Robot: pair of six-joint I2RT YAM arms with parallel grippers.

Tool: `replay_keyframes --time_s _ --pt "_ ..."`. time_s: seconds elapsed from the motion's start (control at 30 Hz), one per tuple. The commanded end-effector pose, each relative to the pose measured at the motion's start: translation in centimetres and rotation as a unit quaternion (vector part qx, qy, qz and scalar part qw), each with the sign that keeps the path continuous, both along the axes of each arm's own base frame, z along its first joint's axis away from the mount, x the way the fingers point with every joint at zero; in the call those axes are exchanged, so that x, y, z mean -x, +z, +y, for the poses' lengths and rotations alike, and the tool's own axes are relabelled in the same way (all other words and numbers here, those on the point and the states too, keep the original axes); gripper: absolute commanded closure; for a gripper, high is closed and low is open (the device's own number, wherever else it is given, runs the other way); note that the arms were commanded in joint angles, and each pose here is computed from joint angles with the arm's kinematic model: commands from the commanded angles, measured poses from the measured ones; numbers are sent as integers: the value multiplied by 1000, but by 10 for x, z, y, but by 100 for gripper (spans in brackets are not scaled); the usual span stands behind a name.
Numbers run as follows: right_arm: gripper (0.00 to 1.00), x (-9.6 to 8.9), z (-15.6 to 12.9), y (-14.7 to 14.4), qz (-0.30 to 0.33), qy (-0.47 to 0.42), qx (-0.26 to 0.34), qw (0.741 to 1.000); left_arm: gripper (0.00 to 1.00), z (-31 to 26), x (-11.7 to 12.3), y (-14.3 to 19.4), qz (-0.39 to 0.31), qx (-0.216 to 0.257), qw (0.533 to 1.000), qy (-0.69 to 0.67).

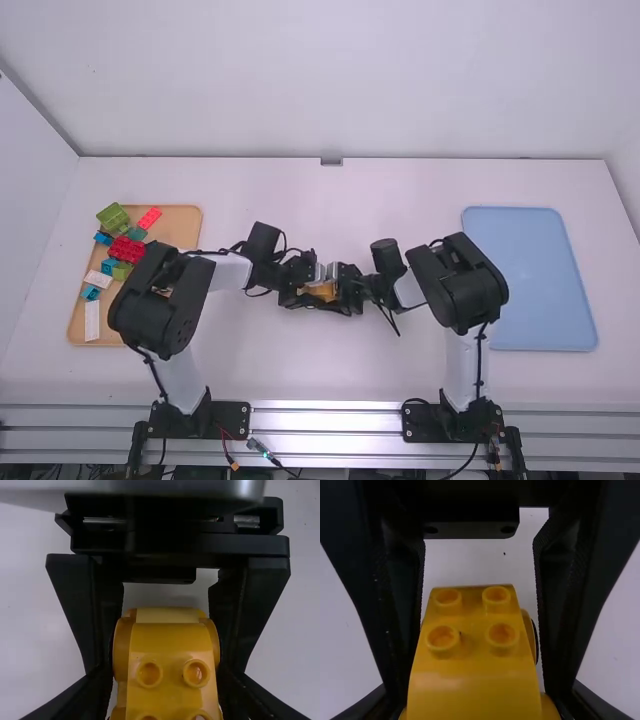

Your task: Assemble lego blocks to make yellow taxi

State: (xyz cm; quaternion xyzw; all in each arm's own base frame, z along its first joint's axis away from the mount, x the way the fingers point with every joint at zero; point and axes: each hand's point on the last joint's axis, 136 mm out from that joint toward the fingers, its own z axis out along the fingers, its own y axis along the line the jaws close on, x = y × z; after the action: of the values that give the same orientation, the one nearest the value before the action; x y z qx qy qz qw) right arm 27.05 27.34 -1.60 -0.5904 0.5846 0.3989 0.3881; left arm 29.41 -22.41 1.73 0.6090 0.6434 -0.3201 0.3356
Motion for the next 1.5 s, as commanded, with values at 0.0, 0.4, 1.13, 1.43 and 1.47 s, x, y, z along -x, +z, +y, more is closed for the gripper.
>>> replay_keyframes --time_s 0.0,0.4,1.13,1.43,1.47 --pt "42 -2 -10 -10 1 -14 15 1000 70 10 4 -11 17 -13 1000 11" --pt "42 -2 -10 -10 1 -14 15 1000 91 10 5 -12 20 -15 1000 12" --pt "42 -1 -11 -10 2 -14 16 1000 68 11 -3 -2 39 -18 999 17" --pt "42 -2 -11 -10 2 -14 16 1000 11 11 0 -2 37 -21 999 6" --pt "42 -2 -11 -10 2 -14 16 1000 1 11 0 -2 38 -21 999 6"
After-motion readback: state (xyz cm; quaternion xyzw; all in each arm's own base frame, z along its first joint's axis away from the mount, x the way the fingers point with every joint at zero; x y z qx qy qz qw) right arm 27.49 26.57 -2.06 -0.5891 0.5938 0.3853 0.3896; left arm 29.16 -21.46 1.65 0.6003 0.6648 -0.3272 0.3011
